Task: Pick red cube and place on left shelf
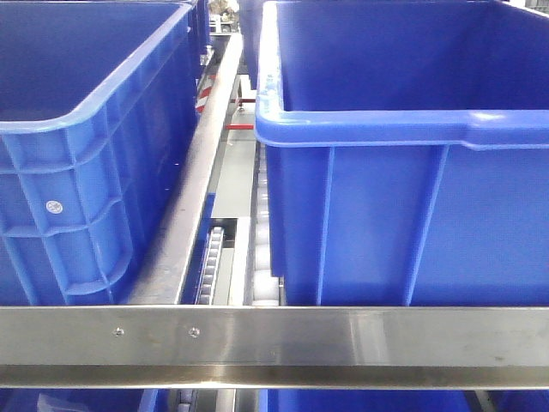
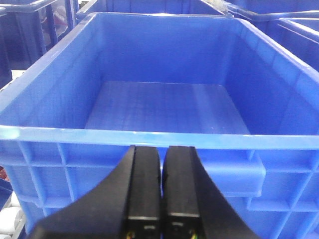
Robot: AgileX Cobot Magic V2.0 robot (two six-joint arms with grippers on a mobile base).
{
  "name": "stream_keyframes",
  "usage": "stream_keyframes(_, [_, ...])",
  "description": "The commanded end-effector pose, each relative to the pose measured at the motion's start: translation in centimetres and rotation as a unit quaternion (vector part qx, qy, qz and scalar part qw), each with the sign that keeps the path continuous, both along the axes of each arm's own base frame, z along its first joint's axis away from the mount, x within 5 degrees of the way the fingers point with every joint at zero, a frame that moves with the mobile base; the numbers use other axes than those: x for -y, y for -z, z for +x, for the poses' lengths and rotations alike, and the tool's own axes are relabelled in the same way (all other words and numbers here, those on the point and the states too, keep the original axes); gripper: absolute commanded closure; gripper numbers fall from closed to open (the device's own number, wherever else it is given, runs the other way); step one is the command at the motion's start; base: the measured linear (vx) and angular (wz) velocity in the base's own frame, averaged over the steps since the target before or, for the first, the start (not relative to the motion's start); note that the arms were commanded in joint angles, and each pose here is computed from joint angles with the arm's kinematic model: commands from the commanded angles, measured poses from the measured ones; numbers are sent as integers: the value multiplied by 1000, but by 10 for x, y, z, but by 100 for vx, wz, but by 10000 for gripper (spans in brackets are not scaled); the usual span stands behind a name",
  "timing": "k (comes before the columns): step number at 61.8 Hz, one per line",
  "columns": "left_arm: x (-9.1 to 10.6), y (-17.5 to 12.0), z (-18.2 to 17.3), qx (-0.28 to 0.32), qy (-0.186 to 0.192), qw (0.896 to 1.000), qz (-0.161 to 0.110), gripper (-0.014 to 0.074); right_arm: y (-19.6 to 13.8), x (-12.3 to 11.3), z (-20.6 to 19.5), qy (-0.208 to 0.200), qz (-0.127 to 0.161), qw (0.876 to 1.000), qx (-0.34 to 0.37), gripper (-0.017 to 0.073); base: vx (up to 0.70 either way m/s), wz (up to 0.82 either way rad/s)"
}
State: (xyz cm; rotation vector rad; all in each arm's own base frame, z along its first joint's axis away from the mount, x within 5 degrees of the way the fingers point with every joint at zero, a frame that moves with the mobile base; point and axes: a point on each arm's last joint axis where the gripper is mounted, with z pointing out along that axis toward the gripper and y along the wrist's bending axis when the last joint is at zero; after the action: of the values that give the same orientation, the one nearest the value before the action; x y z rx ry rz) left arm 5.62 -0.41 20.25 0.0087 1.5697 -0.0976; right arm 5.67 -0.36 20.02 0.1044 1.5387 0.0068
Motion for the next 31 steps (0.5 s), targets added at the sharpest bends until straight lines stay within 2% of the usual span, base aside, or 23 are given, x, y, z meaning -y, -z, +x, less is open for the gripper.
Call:
stream_keyframes(1, [-1, -1, 0, 39, -4, 999, -7, 492, -18, 0, -4, 4, -8, 997, 70, 506, 0, 0])
stream_keyframes(31, [-1, -1, 0, 39, -4, 999, -7, 492, -18, 0, -4, 4, -8, 997, 70, 506, 0, 0])
